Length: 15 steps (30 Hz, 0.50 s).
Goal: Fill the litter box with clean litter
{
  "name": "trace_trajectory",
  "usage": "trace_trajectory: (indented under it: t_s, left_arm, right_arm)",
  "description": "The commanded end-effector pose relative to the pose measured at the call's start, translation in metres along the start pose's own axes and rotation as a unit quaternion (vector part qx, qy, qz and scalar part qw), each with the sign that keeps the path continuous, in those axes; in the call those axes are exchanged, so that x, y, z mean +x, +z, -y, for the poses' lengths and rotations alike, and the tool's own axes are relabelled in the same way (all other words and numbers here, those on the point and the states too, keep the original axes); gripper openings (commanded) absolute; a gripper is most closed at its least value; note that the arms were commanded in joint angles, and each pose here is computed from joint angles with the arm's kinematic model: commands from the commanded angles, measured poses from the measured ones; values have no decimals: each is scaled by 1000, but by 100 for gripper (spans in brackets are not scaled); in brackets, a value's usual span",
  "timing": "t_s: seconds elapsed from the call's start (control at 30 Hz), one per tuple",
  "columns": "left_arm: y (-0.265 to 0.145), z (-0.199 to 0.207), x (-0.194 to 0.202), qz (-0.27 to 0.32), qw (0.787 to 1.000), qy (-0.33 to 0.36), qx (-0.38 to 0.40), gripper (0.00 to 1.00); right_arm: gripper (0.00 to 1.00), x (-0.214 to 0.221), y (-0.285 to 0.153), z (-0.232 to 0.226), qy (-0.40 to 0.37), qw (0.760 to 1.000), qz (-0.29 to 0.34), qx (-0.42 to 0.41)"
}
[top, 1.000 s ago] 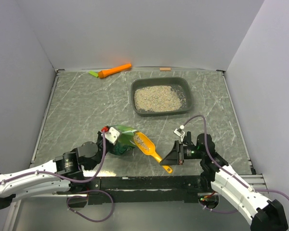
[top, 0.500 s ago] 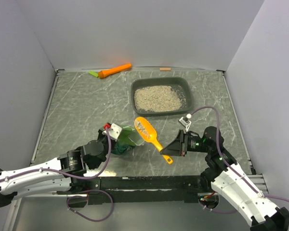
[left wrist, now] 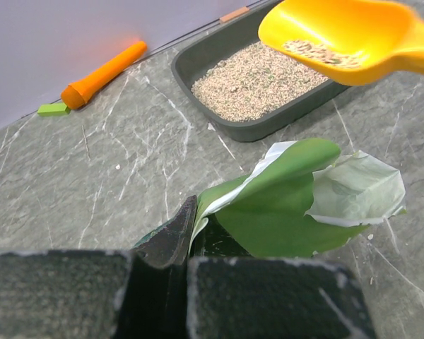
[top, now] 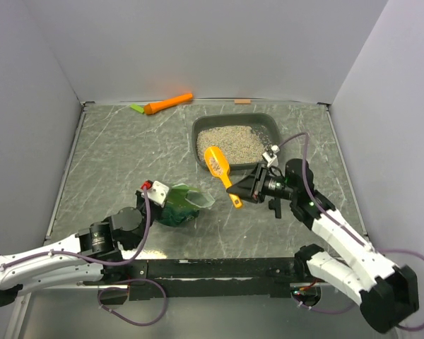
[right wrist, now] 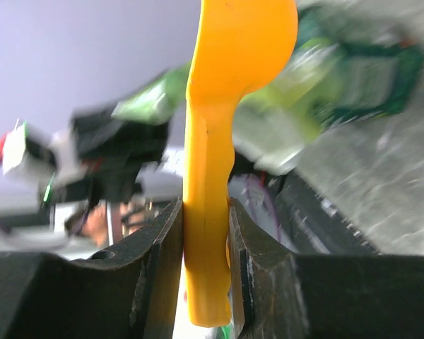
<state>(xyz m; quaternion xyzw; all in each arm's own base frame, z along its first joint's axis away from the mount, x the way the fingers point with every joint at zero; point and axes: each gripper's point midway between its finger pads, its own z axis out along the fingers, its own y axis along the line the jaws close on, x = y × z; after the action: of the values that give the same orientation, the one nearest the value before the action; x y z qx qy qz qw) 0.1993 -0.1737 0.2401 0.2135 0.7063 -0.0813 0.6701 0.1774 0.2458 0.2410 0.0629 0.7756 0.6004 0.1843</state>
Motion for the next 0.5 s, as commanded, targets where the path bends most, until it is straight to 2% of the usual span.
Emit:
trace_trajectory:
  t_s: [0.0, 0.17, 0.23, 0.27, 0.33, 0.37, 0.4, 0.47]
  left_arm:
    - [-6, -11, -26, 28, 999, -42, -15, 1]
    - [-7, -12, -27, 30, 999, -43, -15, 1]
    - [-6, -12, -25, 28, 999, -39, -15, 1]
    - [-6, -12, -25, 27, 999, -37, -16, 1]
    - [-6, -12, -24, 26, 999, -36, -16, 1]
    - [-6, -12, -24, 26, 999, -35, -16, 1]
    - [-5, -11, -23, 25, 999, -34, -16, 1]
    - [-5, -12, -23, 24, 999, -32, -17, 1]
  right_arm:
    - [0, -56, 9, -13, -43, 997, 71, 3]
    - [0, -108, 24, 32, -51, 991, 102, 75]
    - [0, -126, 29, 56, -48, 985, 101, 135]
    - [0, -143, 25, 73, -88, 971, 121, 189]
    - [0, -154, 20, 98, -85, 952, 106, 275]
    - [0, -160, 14, 109, -109, 939, 102, 311]
    - [0, -177, 6, 109, -125, 921, 124, 347]
    - [0, -178, -7, 131, -134, 895, 102, 413]
